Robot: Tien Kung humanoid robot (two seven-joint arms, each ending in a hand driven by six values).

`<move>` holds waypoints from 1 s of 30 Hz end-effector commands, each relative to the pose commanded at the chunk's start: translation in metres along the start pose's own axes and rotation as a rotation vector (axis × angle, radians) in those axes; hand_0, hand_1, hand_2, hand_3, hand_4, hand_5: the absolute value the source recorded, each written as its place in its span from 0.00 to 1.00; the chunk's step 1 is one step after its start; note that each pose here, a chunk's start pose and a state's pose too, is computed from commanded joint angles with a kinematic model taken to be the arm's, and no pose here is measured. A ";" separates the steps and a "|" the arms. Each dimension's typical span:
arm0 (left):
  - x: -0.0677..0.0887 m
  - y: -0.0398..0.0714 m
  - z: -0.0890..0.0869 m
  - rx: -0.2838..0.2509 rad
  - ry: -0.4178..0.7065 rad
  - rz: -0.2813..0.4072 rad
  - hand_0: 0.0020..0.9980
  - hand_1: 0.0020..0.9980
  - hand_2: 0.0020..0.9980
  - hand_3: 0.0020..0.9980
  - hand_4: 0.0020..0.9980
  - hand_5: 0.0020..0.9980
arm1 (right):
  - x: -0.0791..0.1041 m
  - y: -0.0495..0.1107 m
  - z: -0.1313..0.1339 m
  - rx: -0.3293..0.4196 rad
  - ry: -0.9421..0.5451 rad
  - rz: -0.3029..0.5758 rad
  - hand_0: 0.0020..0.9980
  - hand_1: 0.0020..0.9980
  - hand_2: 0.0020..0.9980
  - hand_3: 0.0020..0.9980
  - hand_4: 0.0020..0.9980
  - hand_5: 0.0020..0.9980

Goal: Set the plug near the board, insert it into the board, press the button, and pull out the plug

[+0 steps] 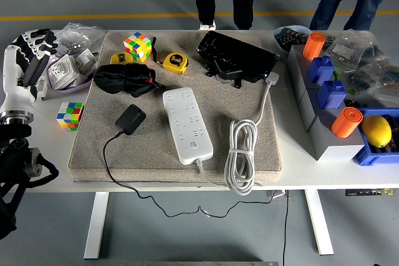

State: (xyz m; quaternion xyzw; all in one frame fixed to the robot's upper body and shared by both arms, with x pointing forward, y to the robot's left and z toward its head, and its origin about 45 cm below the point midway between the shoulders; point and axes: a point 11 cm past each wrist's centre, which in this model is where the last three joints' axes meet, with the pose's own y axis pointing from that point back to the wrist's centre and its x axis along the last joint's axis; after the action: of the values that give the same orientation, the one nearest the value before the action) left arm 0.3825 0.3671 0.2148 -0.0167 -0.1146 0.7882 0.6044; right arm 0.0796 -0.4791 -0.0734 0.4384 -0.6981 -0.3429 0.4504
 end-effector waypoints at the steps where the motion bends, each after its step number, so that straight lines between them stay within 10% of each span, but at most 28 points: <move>1: 0.000 0.000 0.000 0.000 0.000 0.000 0.53 0.57 0.57 0.60 0.82 0.54 | 0.000 0.000 0.000 0.001 -0.001 0.000 0.60 0.64 0.64 0.55 0.95 0.43; 30: 0.004 0.000 0.000 0.016 -0.015 -0.004 0.52 0.56 0.57 0.59 0.80 0.51 | 0.001 0.000 0.003 -0.007 0.021 -0.001 0.60 0.64 0.64 0.55 0.95 0.44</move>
State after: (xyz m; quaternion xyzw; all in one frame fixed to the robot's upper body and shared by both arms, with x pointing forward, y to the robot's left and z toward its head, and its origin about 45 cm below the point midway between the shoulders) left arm 0.3819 0.3706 0.2155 -0.0055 -0.1130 0.7879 0.6053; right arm 0.0770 -0.4793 -0.0738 0.4409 -0.6919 -0.3409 0.4590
